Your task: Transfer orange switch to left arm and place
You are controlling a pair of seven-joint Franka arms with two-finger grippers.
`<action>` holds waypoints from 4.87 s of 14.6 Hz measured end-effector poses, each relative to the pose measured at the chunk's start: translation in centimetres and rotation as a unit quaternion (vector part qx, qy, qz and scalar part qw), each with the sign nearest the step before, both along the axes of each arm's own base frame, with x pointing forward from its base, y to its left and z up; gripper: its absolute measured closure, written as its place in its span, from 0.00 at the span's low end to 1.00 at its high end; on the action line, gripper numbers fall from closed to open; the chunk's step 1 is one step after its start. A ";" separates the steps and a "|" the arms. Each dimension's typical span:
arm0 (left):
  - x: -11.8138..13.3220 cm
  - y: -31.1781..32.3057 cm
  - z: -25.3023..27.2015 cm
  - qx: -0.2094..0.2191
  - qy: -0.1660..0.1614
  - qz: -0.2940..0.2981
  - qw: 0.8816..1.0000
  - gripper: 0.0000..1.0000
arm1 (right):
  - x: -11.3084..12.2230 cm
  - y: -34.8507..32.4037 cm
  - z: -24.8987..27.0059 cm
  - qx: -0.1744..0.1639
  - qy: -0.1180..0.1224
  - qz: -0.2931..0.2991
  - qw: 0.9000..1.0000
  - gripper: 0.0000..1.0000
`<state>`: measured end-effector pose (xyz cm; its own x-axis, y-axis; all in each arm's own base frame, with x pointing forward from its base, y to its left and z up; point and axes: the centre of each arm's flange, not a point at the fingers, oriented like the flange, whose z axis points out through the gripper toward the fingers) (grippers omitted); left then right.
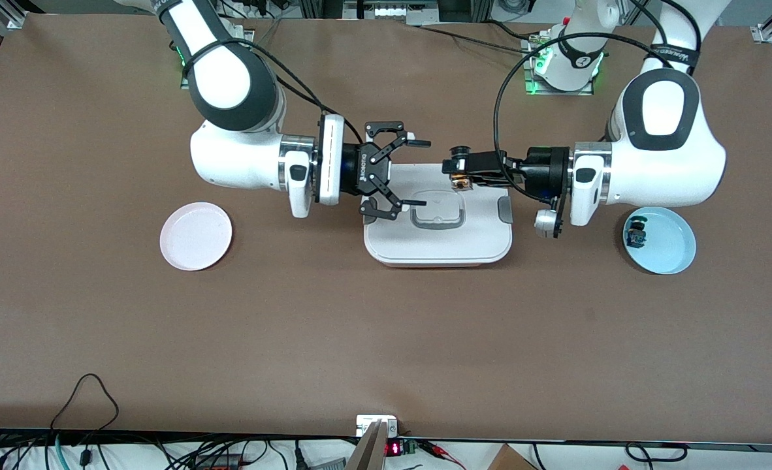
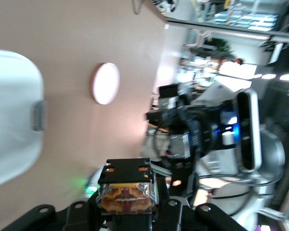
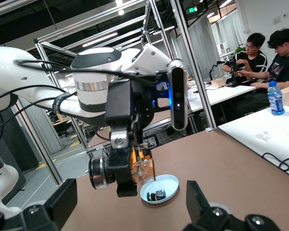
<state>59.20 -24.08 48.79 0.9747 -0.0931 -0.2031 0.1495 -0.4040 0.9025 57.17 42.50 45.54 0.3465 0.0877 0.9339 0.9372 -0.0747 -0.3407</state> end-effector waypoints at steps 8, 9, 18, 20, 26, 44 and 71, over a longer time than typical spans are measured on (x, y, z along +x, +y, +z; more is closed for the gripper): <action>0.6 6.7 -0.4 0.228 -0.089 -0.122 0.962 0.58 | 3.2 -8.8 -2.6 -0.021 0.025 -0.054 0.998 0.00; 0.5 7.8 -1.0 0.252 -0.095 -0.150 0.951 0.58 | 3.5 -10.2 -3.0 -0.022 0.029 -0.057 0.998 0.00; 1.5 16.5 -6.7 0.454 -0.144 -0.384 0.791 0.58 | 5.8 -21.1 -3.5 -0.103 0.133 -0.063 0.984 0.00; 1.8 17.8 -8.6 0.483 -0.132 -0.424 0.755 0.58 | 5.9 -22.3 -3.5 -0.127 0.192 -0.076 0.970 0.00; 3.2 25.6 -14.2 0.466 -0.149 -0.536 0.688 0.58 | 5.4 -23.2 -4.7 -0.204 0.380 -0.126 0.893 0.00; 0.5 38.9 -32.2 0.327 -0.230 -0.667 0.629 0.58 | 3.4 -32.5 -3.4 -0.660 0.397 -0.275 0.576 0.00; 4.4 19.4 -0.8 0.434 -0.061 -0.335 0.834 0.00 | 0.7 -46.6 8.3 -0.535 0.424 -0.423 0.596 0.00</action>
